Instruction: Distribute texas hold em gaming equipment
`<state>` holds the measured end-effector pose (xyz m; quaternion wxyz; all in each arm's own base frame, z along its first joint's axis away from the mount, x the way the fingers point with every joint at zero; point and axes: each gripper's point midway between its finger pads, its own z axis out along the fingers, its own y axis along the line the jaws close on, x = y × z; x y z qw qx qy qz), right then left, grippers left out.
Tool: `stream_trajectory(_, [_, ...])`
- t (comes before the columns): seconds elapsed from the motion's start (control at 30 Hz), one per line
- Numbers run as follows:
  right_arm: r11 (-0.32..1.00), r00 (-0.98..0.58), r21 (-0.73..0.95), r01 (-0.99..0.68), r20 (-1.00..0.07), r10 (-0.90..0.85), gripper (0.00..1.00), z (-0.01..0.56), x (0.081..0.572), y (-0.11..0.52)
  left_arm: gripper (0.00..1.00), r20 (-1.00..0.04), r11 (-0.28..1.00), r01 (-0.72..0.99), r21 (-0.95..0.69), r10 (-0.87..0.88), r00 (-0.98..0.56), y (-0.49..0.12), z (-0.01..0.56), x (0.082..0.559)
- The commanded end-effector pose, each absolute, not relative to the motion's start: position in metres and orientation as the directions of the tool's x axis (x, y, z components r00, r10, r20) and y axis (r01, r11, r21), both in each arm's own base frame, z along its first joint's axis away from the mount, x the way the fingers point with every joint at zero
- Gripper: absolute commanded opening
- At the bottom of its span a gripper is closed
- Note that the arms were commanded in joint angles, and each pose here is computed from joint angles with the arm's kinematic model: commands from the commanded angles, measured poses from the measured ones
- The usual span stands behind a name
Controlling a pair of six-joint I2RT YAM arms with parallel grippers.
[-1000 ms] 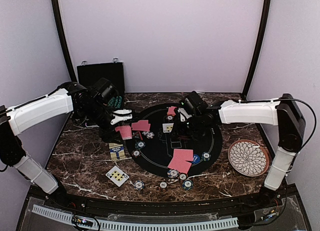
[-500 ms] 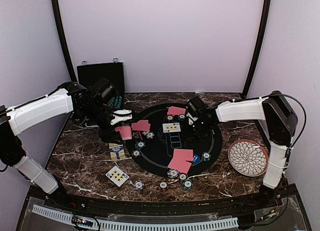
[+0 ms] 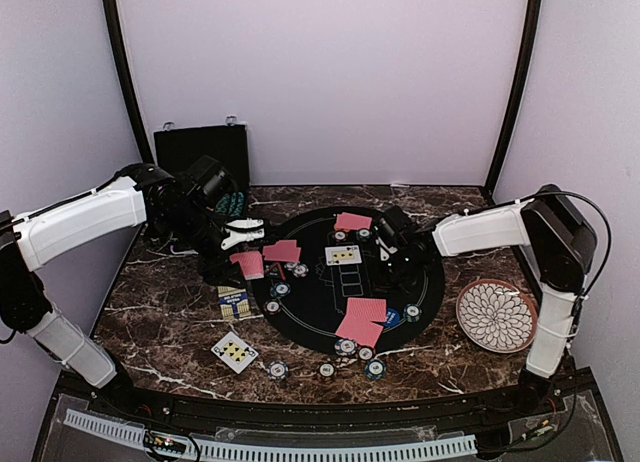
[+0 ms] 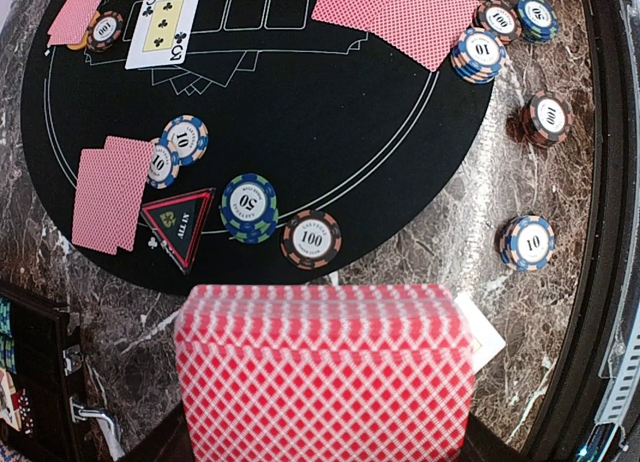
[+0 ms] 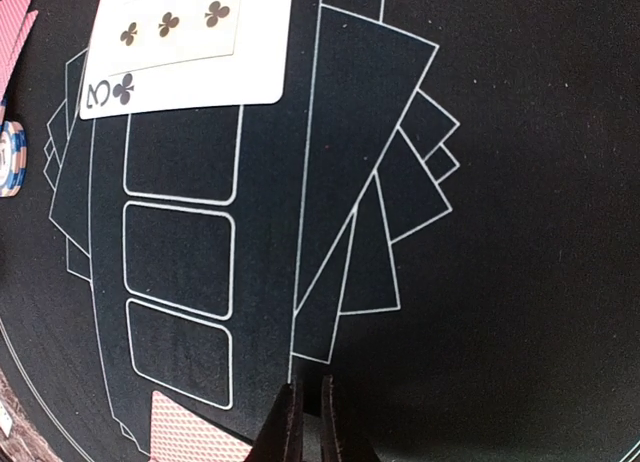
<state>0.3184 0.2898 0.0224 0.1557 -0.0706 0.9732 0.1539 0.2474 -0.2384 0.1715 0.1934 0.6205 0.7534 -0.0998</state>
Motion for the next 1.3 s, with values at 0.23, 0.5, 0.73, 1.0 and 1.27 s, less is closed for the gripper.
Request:
stream_trajectory(0.23, [0.926, -0.966, 0.315, -0.208, -0.217, -0.143, 0.03, 0.006, 0.252, 0.300, 0.00, -0.444, 0.211, 0.974, 0.084, 0.883, -0.153, -0.242, 0.184, 0.247])
stream_trajectory(0.5, [0.919, -0.965, 0.322, -0.228, -0.202, -0.169, 0.01, 0.015, 0.231, 0.301, 0.00, -0.445, 0.211, 0.974, 0.085, 0.882, -0.153, -0.241, 0.185, 0.246])
stream_trajectory(0.73, [0.905, -0.953, 0.336, -0.261, -0.237, -0.187, 0.00, 0.047, 0.240, 0.312, 0.00, -0.447, 0.211, 0.974, 0.082, 0.881, -0.153, -0.241, 0.184, 0.245])
stream_trajectory(1.0, [0.718, -0.936, 0.648, -0.255, -0.351, -0.016, 0.53, 0.149, 0.274, 0.376, 0.00, -0.451, 0.214, 0.973, 0.085, 0.879, -0.154, -0.241, 0.186, 0.245])
stream_trajectory(1.27, [0.361, -0.964, 0.901, -0.240, -0.264, 0.017, 0.72, 0.207, 0.272, 0.441, 0.00, -0.455, 0.216, 0.973, 0.078, 0.876, -0.158, -0.243, 0.185, 0.245])
